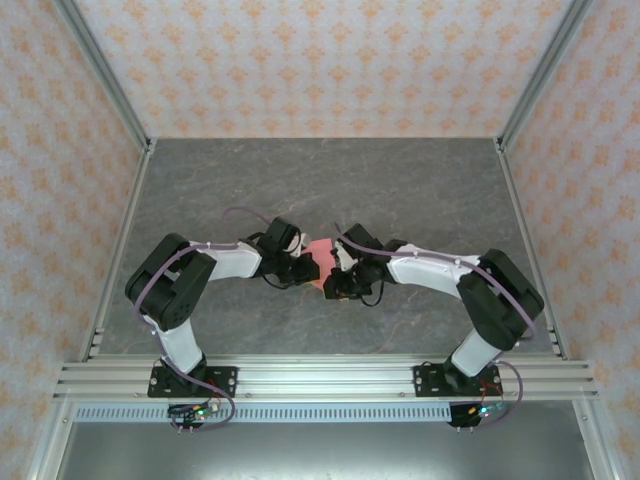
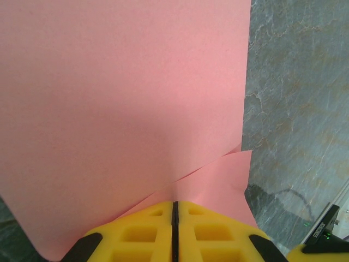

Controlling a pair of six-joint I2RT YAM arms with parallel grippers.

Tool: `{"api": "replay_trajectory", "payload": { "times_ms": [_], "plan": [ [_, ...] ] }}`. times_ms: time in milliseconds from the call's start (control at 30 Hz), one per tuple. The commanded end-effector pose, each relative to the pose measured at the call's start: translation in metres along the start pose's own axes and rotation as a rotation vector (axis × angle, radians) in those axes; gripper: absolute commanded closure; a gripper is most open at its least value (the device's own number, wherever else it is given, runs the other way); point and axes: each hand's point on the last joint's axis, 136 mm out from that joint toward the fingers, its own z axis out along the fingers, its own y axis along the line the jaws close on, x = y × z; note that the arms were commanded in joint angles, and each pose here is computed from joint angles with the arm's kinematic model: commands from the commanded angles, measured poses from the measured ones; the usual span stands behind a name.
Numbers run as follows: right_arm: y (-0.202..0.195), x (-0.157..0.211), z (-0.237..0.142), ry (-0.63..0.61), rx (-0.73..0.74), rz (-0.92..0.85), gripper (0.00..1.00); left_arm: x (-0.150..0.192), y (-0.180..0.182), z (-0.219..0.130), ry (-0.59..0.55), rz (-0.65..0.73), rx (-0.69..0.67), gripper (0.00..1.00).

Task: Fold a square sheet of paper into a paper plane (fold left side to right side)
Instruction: Third fold the triangle at the center of the table.

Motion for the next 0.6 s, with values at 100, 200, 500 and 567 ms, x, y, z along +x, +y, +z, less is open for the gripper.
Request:
{"api": "replay_trajectory", "payload": {
  "times_ms": [100,200,500,567],
  "plan": [
    [0.001,-0.016,0.002,-0.036,0.022,0.011,0.74,0.011,0.022,-0.001,0.005,-0.029,-0.092,0.9],
    [-0.004,-0.013,0.005,-0.03,0.036,0.021,0.74,0.012,0.022,-0.002,0.006,-0.027,-0.093,0.9],
    [-0.017,-0.01,0.011,-0.03,0.049,0.076,0.75,0.011,0.021,-0.002,0.007,-0.024,-0.094,0.9],
    [-0.02,-0.008,0.013,-0.022,0.054,0.083,0.76,0.011,0.021,-0.002,0.008,-0.023,-0.096,0.9]
  ]
}}
